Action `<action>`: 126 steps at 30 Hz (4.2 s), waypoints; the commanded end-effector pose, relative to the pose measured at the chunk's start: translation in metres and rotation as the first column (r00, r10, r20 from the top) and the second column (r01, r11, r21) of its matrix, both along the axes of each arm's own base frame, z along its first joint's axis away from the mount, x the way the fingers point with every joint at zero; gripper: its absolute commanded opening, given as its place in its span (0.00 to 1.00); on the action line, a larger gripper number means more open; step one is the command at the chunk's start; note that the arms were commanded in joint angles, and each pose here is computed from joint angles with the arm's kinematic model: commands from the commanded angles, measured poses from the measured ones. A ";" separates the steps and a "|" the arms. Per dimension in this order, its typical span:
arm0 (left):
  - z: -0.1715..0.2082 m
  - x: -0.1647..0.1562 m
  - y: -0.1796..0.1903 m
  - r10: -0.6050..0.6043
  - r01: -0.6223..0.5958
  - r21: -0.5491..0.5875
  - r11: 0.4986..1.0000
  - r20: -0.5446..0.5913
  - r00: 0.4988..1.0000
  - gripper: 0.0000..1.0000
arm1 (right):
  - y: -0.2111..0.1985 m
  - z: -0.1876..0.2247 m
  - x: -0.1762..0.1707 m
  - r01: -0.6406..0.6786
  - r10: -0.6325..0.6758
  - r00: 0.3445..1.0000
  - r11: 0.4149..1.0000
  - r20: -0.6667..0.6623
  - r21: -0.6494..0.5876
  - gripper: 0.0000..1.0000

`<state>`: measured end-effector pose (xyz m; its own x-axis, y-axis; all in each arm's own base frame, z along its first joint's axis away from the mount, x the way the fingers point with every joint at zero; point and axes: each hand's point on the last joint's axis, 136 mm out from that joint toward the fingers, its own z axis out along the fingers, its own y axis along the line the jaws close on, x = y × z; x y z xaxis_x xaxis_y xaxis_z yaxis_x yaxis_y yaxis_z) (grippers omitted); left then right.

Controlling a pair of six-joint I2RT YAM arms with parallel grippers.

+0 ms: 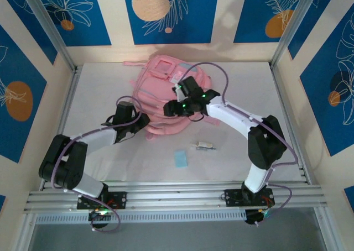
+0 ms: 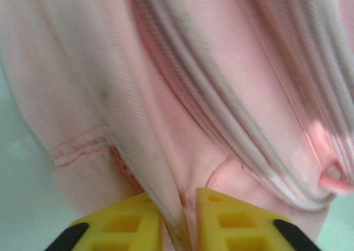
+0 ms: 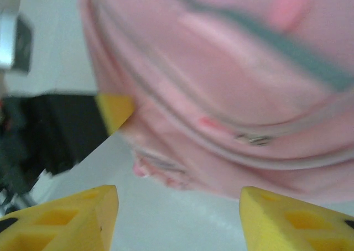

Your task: Pack the student bag

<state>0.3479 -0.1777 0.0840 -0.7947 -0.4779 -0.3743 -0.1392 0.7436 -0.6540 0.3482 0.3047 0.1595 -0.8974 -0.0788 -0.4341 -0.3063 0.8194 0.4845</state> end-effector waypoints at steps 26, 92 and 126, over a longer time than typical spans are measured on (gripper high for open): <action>0.063 0.005 -0.092 -0.685 0.555 0.449 0.701 0.205 0.699 0.52 | -0.016 -0.009 0.093 0.240 -0.188 0.962 0.929 -0.198 0.282 0.00; 0.017 0.012 -0.062 -0.585 0.522 0.535 0.664 -0.063 0.808 0.00 | -0.039 -0.029 0.105 0.246 -0.207 0.962 0.941 -0.181 0.233 0.00; 0.062 -0.019 -0.117 -0.631 0.603 0.223 0.766 0.083 0.771 0.00 | -0.052 0.010 0.169 0.248 -0.244 0.969 0.952 -0.046 0.179 0.49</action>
